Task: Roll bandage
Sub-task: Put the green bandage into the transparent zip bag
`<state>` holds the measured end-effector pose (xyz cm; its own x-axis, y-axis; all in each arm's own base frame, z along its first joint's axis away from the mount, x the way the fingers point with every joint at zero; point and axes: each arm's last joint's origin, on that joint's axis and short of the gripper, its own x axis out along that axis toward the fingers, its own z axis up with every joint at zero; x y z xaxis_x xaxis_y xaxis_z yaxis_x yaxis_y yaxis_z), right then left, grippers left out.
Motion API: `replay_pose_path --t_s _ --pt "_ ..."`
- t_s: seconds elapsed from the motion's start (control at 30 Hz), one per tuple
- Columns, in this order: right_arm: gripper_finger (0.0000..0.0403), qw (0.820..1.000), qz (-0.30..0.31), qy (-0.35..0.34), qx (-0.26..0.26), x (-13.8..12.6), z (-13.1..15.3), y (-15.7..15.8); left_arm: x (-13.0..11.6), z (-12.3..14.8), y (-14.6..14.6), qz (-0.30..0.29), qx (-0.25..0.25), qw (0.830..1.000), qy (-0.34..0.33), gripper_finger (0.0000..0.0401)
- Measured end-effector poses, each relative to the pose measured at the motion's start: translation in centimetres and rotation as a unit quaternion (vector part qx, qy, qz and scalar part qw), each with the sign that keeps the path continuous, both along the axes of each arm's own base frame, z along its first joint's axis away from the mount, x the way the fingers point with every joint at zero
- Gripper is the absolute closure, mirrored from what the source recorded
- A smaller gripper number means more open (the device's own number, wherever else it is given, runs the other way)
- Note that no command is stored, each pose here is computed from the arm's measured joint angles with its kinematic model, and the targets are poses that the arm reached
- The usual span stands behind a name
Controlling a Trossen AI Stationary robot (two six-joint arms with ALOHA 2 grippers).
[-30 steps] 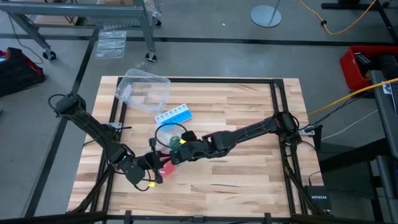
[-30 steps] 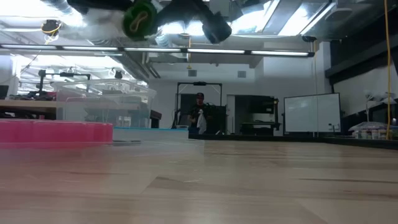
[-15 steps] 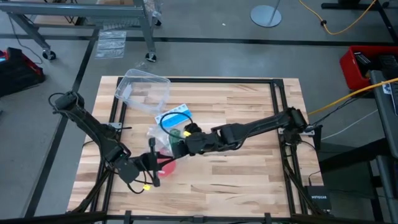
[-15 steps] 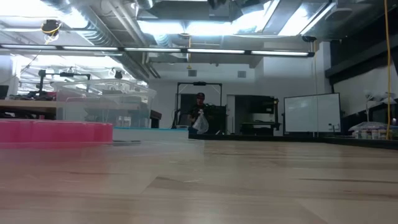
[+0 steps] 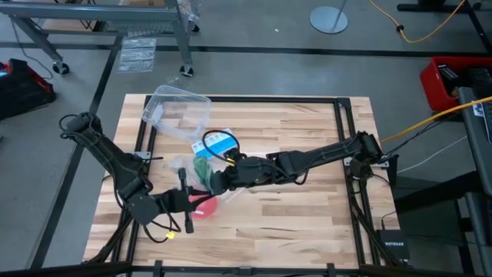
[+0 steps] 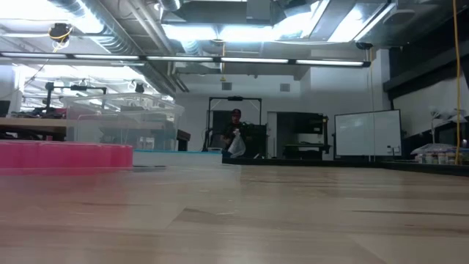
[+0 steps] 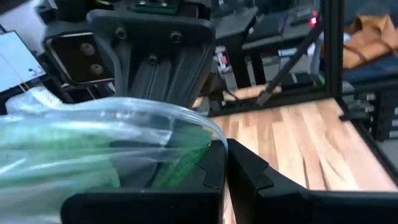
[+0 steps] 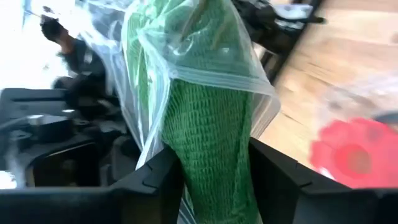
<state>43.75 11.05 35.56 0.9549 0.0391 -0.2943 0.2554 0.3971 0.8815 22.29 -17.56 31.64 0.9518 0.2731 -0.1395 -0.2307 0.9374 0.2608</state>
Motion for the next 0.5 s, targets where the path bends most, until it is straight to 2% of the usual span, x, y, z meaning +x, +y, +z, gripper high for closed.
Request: replay_pose_path --t_s 0.17,0.5 --pt "0.0236 1.000 -0.004 -0.019 0.005 -0.3 0.8 -0.1 -0.3 0.8 0.4 0.007 0.003 1.000 -0.009 0.0401" --pt "0.0235 0.998 0.007 -0.026 0.054 -0.4 1.1 0.2 -1.3 1.9 1.2 0.009 -0.007 1.000 -0.020 0.0401"
